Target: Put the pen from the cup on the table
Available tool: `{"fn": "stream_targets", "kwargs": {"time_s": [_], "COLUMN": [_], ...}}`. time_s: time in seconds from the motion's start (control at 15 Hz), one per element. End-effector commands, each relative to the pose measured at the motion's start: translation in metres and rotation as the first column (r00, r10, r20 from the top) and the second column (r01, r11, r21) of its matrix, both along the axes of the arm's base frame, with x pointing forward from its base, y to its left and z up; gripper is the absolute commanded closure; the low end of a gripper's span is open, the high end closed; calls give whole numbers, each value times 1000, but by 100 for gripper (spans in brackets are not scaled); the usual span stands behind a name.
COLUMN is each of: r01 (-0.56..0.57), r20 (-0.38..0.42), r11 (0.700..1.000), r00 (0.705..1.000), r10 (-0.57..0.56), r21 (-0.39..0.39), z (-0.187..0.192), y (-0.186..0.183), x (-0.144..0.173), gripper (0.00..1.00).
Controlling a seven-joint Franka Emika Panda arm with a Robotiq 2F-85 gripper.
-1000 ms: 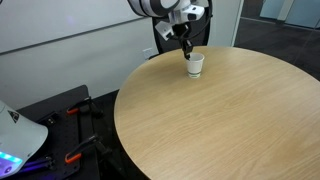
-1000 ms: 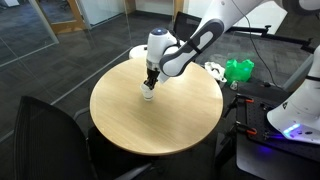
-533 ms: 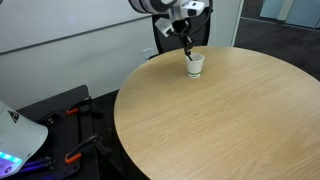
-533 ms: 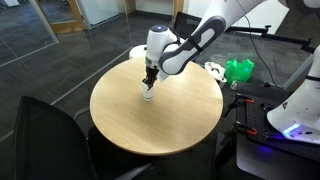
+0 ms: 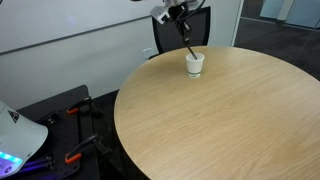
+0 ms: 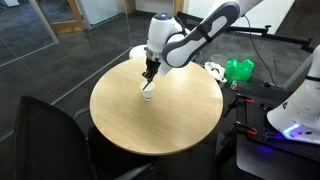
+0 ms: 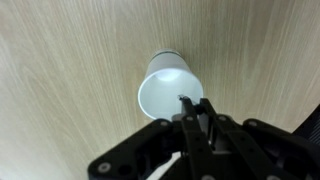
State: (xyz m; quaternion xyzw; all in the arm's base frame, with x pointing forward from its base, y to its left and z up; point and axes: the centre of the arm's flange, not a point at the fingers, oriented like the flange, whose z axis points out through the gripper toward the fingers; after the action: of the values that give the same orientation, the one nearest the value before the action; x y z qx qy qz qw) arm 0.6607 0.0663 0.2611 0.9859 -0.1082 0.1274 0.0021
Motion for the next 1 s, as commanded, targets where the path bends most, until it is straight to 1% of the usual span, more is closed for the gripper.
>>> {"fn": "stream_targets", "kwargs": {"time_s": [0.0,0.4,0.6,0.73,0.93], "r01": [-3,9,78,149,286], "r20": [17,79,113,138,176], "r11": [999,996,991,979,937], "r00": [1000,997,991,982,952], "r10": [3,-2,-66,-130,-252], "r21": [-35,-90,-109,-137,-201], "z": [39,86,104,107,99], "y": [0,-20,-41,-58,-88], "x": [-37,-77,-97,-106,-115], "gripper": [97,97,97,97,97]}}
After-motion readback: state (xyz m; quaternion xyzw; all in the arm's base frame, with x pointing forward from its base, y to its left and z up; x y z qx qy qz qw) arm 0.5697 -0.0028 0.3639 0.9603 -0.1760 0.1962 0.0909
